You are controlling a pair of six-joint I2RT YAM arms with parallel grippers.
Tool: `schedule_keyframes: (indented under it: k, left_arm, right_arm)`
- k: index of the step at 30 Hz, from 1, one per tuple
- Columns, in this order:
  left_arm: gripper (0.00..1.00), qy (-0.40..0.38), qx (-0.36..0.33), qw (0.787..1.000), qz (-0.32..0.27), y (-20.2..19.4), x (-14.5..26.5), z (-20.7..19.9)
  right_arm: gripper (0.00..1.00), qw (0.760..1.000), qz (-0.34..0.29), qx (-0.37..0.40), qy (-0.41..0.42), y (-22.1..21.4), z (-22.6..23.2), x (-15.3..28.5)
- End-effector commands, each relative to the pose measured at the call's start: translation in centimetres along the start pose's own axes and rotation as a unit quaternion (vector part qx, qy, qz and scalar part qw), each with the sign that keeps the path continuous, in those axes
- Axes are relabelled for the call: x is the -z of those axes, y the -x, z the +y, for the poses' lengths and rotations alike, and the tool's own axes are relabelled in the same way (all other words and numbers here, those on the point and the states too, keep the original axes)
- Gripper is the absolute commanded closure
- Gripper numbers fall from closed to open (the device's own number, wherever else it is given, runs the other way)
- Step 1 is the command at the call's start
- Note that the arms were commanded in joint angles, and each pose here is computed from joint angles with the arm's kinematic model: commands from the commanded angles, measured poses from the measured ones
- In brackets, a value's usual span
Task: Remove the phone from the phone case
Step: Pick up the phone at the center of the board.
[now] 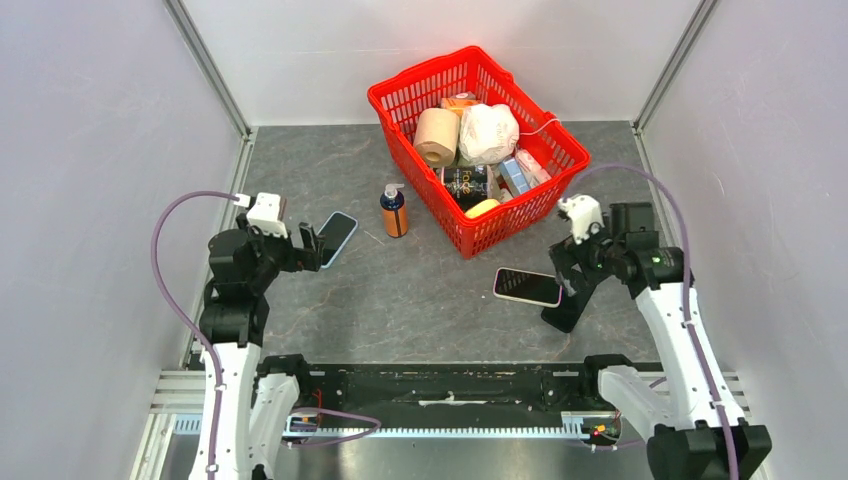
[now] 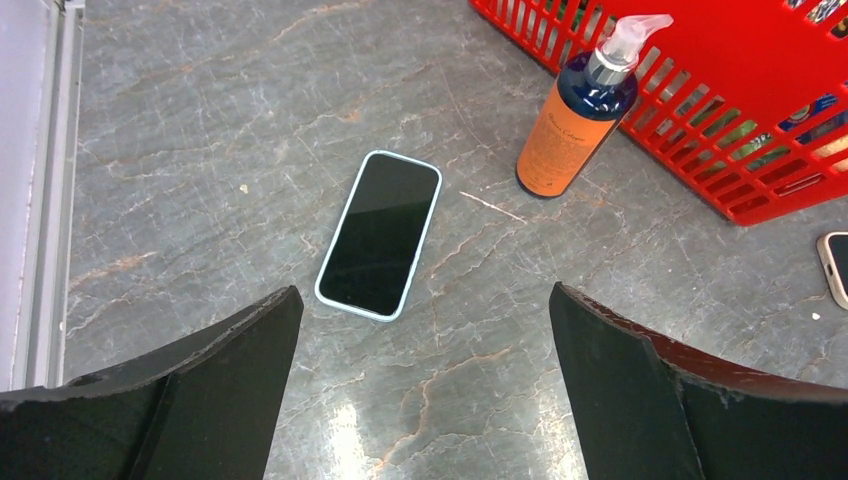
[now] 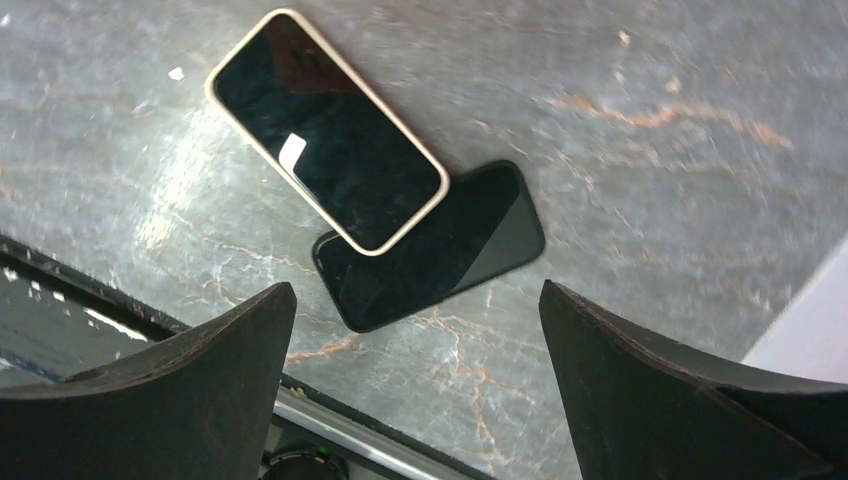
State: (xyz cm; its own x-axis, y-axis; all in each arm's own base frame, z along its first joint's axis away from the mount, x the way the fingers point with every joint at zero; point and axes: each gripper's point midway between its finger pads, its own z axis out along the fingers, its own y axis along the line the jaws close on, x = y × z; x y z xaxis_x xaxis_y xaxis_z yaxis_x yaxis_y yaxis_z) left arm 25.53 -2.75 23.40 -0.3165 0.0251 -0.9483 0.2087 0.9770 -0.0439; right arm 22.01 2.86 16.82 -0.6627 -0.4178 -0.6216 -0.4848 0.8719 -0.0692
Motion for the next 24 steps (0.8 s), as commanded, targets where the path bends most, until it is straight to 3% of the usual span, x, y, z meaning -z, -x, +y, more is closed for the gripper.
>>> schedule_keyframes:
  k: [1,12,24]
  left_arm:
    - [0.00,-0.006,-0.003,1.000,-0.004,0.7,-0.3,0.0]
    - [0.00,-0.010,-0.004,1.000,-0.003,0.0,-0.8,0.1]
    - [0.00,-0.030,-0.010,1.000,0.001,-0.6,-1.0,-0.5]
  right_arm:
    - [0.01,0.993,-0.005,0.108,0.047,-0.1,2.5,-1.8]
    - [0.01,0.970,0.026,0.211,0.120,-0.7,5.3,-6.9]
    - [0.01,0.939,0.058,0.306,0.147,-2.4,5.8,-12.4]
